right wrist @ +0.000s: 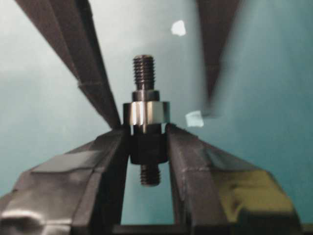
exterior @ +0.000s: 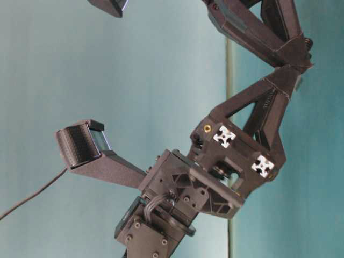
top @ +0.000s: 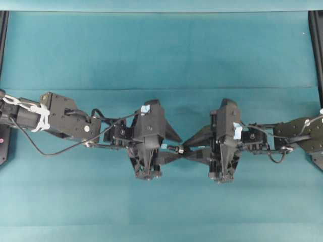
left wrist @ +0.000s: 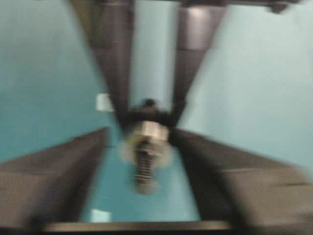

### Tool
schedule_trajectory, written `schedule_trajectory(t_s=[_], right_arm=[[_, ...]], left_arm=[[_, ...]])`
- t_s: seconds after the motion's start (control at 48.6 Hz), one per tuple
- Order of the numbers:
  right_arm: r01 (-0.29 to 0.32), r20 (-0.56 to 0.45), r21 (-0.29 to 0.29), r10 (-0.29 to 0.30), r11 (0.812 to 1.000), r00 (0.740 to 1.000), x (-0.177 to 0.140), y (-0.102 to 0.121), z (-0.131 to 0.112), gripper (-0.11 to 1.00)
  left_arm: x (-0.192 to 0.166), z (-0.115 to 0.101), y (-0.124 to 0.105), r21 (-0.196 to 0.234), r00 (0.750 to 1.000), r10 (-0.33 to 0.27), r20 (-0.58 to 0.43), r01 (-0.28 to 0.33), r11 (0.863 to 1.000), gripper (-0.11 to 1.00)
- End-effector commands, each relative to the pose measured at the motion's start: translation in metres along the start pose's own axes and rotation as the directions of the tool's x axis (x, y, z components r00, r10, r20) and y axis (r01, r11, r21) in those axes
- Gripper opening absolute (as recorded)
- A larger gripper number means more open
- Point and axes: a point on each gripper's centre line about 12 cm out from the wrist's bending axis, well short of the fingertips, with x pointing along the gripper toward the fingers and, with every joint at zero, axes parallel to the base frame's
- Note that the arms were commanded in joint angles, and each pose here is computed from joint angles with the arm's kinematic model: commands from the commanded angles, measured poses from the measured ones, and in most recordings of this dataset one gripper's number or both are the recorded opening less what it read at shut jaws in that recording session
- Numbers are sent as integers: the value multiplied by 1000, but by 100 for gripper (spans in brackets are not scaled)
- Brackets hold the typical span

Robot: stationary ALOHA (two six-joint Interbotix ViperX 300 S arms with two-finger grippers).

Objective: Insert the washer onto the shaft with both hands.

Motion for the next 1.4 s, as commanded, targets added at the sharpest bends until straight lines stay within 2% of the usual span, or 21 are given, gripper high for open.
schedule_trajectory(t_s=[0.0, 0.494, 1.091, 1.379], right_arm=[[-6, 39, 7, 6, 1000, 999, 2, 2, 12, 0], [-13, 18, 0, 13, 1000, 1000, 0, 4, 6, 0], [-32, 60, -2, 33, 999, 998, -1, 11, 12, 0], [-38, 60, -5, 38, 999, 997, -1, 13, 12, 0]], left_arm=[[-6, 20, -2, 4, 998, -6, 58, 6, 1000, 89], [-53, 39, 6, -4, 995, 12, 100, -11, 1000, 89], [-120, -4, 10, -10, 1000, 26, 6, -26, 1000, 88], [-129, -8, 10, -12, 1000, 26, 6, -26, 1000, 88]])
